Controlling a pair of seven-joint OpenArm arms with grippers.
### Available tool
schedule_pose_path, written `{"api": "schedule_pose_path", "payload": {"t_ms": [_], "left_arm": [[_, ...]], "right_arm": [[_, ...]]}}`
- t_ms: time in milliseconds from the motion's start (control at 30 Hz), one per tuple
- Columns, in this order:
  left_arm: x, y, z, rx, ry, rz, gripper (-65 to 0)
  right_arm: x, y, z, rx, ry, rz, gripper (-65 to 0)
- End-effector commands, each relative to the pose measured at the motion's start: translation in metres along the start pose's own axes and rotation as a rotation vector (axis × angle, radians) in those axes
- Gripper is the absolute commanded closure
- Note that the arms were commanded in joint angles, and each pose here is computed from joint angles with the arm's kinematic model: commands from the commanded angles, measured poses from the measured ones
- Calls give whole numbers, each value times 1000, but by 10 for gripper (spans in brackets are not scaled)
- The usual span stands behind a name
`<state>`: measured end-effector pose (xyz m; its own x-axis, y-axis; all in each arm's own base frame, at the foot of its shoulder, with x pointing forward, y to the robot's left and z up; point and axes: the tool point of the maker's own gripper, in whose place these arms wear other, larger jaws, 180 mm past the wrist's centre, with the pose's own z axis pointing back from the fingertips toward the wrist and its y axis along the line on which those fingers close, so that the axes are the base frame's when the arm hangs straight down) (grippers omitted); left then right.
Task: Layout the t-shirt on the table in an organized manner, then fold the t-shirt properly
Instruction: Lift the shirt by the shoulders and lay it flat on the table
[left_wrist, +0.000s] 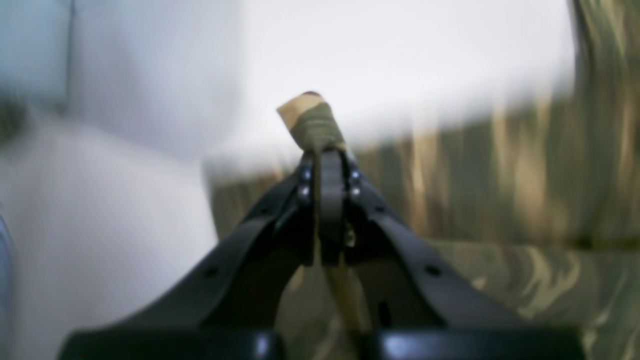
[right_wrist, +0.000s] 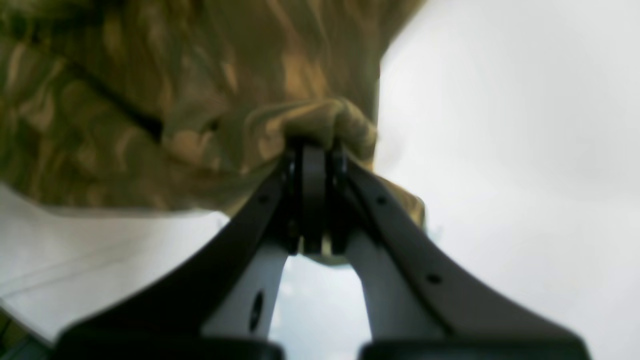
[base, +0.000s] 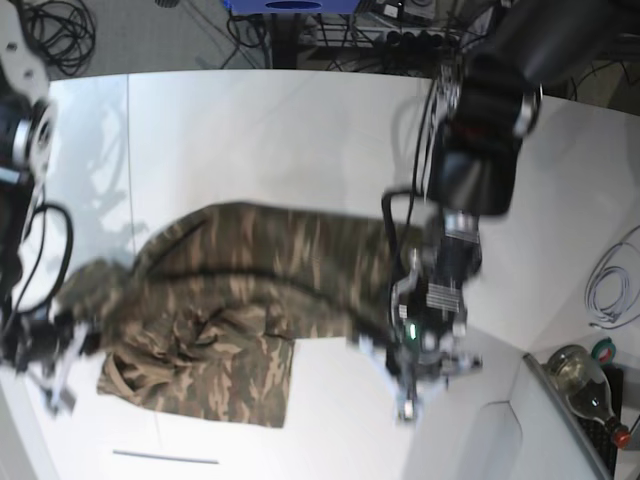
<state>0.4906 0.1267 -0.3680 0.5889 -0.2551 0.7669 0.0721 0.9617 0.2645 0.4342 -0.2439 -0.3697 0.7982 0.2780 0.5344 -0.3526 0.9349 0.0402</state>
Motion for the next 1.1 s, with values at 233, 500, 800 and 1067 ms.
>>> {"api": "schedule_pose_path", "payload": {"t_ms": [233,500,800,1067], "left_arm": [[263,47,59,72,-478,77,0],[285,97,185,135,-764,291,0],[50,72,149,160,-394,215,0],[-140,44,115,145,-49,149,0]], "right_arm": [[193,-85,168,-304,-401,210,-2],[185,-84,306,-641,-581,303,-2],[-7,-3,129,-347,-207,152,-2],[-152,73,18,-36,-13,-117,-2]]}}
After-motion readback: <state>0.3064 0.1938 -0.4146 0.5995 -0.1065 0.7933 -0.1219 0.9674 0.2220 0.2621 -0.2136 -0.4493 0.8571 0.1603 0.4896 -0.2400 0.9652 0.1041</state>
